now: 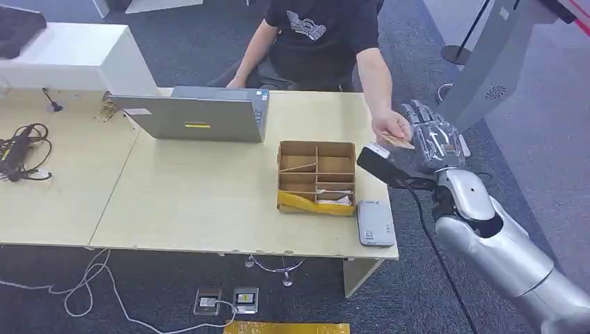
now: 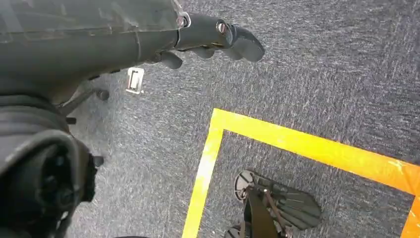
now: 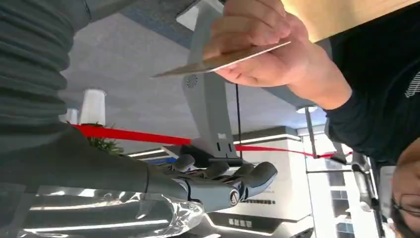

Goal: Pass the card to the sensor for recognition and then transmit it.

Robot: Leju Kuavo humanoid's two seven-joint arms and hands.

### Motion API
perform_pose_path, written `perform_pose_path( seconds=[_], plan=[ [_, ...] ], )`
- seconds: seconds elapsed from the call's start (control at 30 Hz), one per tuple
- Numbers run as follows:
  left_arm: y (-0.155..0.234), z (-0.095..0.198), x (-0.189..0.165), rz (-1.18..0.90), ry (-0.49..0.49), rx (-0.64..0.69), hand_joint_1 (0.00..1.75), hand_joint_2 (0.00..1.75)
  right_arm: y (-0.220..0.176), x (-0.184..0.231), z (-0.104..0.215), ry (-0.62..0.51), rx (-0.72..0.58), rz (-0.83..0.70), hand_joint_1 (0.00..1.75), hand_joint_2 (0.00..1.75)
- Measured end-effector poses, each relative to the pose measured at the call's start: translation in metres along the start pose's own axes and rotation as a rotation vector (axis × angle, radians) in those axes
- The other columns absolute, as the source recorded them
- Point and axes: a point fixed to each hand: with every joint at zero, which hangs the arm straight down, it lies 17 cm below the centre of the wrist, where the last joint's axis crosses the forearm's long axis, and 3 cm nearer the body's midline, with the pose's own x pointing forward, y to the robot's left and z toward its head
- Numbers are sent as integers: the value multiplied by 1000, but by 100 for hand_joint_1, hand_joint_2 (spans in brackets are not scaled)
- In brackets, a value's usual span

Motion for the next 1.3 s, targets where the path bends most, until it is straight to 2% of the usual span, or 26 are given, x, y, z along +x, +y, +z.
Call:
perform_pose_path(
  seconds=[0.23, 0.27, 0.3, 1.3],
  plan=[
    [1, 0, -1, 9, 5, 5, 0, 0, 4, 18, -6, -23, 3, -5, 0, 175],
    [1, 0, -1, 9, 5, 6, 0, 0, 5, 20, -7, -25, 6, -5, 154, 175],
    [1, 0, -1, 9, 5, 6, 0, 0, 7, 21, -7, -25, 9, -3, 175, 175],
    [3, 0, -3, 18, 14, 17, 0, 0, 15, 28, -16, -34, 38, 10, 175, 175]
  ],
)
